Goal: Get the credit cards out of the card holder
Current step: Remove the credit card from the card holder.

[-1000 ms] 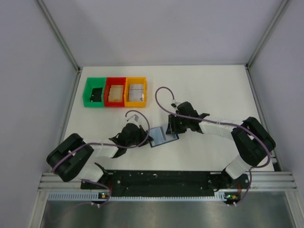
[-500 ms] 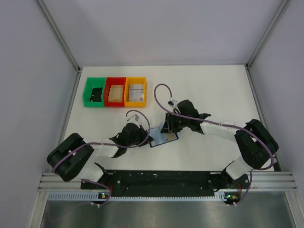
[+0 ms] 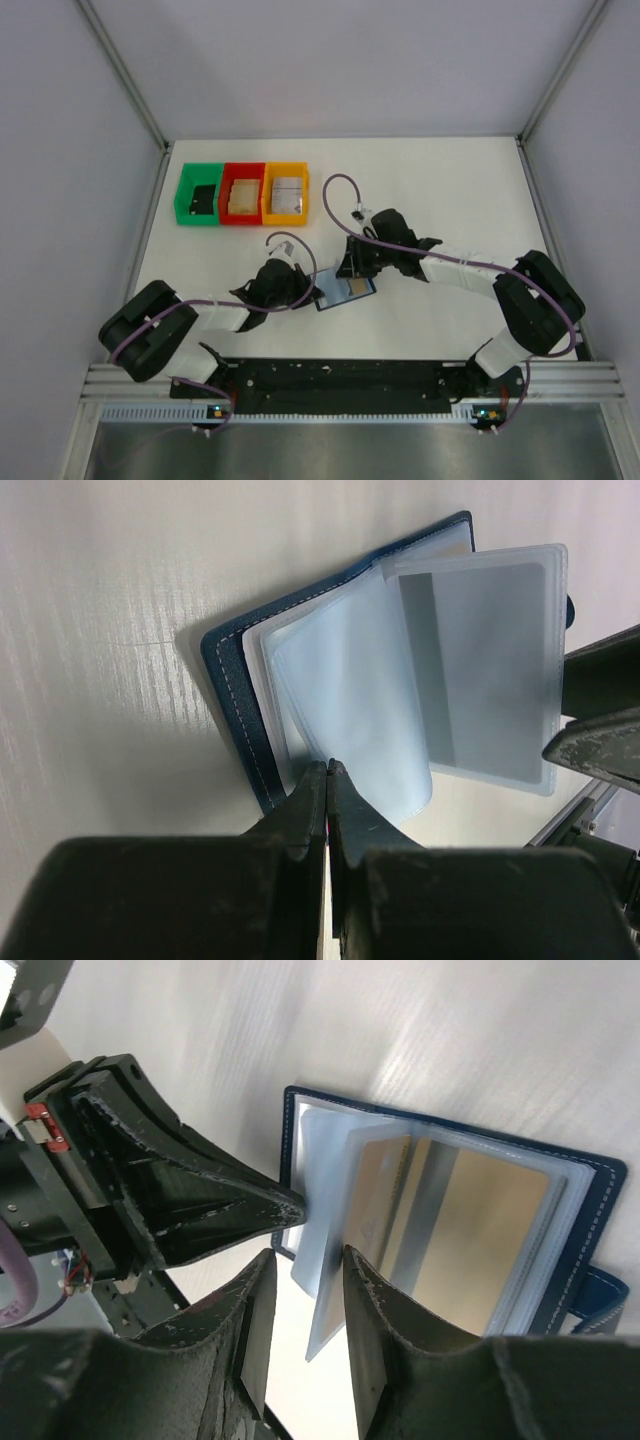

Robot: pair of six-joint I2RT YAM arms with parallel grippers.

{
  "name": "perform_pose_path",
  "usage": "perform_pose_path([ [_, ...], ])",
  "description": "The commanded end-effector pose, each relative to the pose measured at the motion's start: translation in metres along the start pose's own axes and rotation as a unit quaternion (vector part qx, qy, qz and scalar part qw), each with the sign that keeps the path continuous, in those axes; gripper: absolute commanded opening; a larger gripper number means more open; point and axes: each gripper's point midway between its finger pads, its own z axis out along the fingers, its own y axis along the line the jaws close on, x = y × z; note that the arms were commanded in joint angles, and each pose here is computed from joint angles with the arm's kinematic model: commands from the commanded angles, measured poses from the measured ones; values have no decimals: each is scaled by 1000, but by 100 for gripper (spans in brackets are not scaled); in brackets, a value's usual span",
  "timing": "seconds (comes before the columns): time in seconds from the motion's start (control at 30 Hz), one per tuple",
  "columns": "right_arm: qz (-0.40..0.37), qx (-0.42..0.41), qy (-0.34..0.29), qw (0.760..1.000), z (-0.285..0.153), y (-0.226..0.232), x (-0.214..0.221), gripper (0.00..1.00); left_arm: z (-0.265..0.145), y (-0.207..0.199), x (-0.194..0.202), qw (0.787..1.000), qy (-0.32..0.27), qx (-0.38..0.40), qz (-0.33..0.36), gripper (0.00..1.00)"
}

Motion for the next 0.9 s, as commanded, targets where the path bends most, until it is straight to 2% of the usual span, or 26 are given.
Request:
perform_pose_path([
  [0.0,-15,37,-20,999,0,-4,-13,31,0,-11,-7,1000,-10,19,7,0],
  [0.2,-30,88,-22,995,-7,-23,-12,32,-1,-12,-8,1000,-11,21,8,0],
  [0.33,-39,104,-29,993,-14,-25,-17,43,0,-12,-7,1000,-8,22,8,0],
  [0.6,-40,122,-30,991,-13,-32,-17,57,-1,-13,-7,1000,-9,24,8,0],
  [0.87,-44,108,-22,993,-10,-28,-16,57,1,-13,-6,1000,-5,24,8,0],
])
